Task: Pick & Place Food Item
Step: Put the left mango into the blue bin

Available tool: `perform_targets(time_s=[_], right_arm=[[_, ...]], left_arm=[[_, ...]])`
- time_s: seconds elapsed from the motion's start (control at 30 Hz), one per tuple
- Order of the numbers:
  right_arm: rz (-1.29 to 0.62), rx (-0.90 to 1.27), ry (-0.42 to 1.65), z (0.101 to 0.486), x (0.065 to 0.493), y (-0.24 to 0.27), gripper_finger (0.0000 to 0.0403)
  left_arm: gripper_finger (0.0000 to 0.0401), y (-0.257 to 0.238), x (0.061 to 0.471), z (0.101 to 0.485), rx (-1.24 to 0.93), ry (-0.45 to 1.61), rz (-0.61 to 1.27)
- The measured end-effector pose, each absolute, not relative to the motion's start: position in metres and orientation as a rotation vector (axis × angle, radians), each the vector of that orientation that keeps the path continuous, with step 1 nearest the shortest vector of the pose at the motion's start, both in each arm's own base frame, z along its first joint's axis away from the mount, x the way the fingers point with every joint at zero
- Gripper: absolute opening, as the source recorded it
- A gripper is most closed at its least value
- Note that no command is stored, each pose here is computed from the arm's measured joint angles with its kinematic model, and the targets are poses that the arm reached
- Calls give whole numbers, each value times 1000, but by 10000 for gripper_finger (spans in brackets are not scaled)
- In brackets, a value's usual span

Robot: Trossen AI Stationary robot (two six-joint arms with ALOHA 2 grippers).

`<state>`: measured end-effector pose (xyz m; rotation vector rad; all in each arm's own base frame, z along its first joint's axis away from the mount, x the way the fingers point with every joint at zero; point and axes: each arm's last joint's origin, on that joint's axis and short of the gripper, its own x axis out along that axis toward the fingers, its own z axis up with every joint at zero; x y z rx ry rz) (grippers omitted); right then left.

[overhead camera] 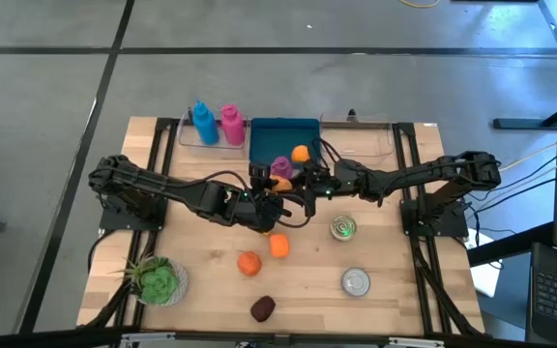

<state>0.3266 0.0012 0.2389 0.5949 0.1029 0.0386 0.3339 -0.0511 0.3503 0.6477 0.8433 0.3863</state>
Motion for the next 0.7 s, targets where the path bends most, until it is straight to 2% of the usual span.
perform_targets(time_s=[0.37, 0.57, 0.7], right_arm=[[53, 567, 104, 239, 327, 2, 175], [79, 543, 134, 244, 321, 2, 175], [22, 481, 162, 257, 307, 0, 175]], left_arm=[[265, -69, 328, 373, 601, 776, 358], [273, -88, 309, 387, 576, 800, 325], [270, -92, 288, 395, 503, 809, 341]])
